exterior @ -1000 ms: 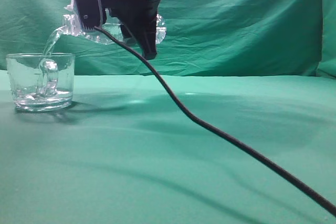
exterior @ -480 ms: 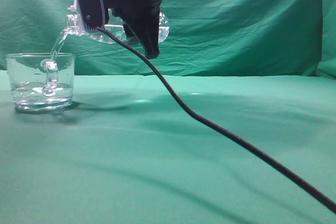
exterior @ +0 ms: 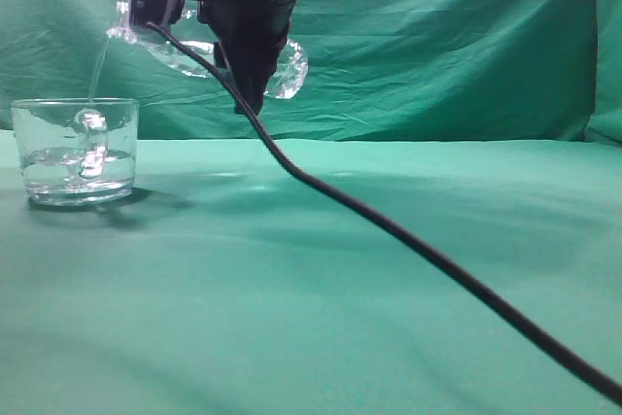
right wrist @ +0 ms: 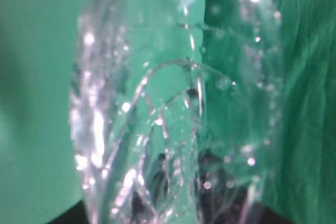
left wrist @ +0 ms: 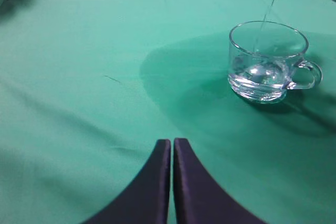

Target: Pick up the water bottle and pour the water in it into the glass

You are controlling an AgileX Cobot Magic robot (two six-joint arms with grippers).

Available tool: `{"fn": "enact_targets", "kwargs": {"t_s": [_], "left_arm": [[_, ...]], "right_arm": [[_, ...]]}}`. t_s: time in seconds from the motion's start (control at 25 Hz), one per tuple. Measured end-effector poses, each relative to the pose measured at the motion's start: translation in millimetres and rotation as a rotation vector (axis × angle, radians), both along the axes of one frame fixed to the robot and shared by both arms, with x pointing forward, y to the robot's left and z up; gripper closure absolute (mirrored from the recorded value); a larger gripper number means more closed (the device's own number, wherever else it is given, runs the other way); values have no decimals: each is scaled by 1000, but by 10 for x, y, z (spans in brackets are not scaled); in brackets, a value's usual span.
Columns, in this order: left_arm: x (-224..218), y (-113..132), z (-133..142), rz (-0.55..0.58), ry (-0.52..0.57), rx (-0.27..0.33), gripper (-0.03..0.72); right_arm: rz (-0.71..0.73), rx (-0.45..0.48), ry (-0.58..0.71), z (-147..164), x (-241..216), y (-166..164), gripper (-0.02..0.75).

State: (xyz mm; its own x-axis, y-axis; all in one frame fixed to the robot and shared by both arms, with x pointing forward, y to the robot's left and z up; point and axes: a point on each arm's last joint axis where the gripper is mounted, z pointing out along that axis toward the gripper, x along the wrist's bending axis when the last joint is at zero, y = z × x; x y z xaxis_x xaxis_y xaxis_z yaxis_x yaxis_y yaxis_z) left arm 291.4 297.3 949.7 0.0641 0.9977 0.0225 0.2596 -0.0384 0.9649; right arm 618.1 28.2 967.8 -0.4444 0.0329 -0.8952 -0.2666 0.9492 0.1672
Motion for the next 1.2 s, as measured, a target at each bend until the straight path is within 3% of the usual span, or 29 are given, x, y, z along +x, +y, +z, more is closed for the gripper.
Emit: {"fn": "enact_targets", "kwargs": {"t_s": [0.12,0.24,0.4,0.56,0.68,0.84,1.2], "left_arm": [[0,0,0,0,0,0,688],[0,0,0,0,0,0,688],[0,0,0,0,0,0,688],[0,0,0,0,0,0,688],[0,0,0,0,0,0,688],[0,0,0,0,0,0,688],[0,0,0,0,0,0,688]], "right_arm": [[-76,197,99,-19,-30,31,489],[-216,460,219,50,-79,39,489],[-332,770,340,482,-166,-55,489],[-315,976,436,830,-259,-393,489],[-298,1053,503,869,-300,-779,489],[-318,1088,548,791,-358,-1259,489],[-373,1188,622,409,-367,-2138,489]]}}
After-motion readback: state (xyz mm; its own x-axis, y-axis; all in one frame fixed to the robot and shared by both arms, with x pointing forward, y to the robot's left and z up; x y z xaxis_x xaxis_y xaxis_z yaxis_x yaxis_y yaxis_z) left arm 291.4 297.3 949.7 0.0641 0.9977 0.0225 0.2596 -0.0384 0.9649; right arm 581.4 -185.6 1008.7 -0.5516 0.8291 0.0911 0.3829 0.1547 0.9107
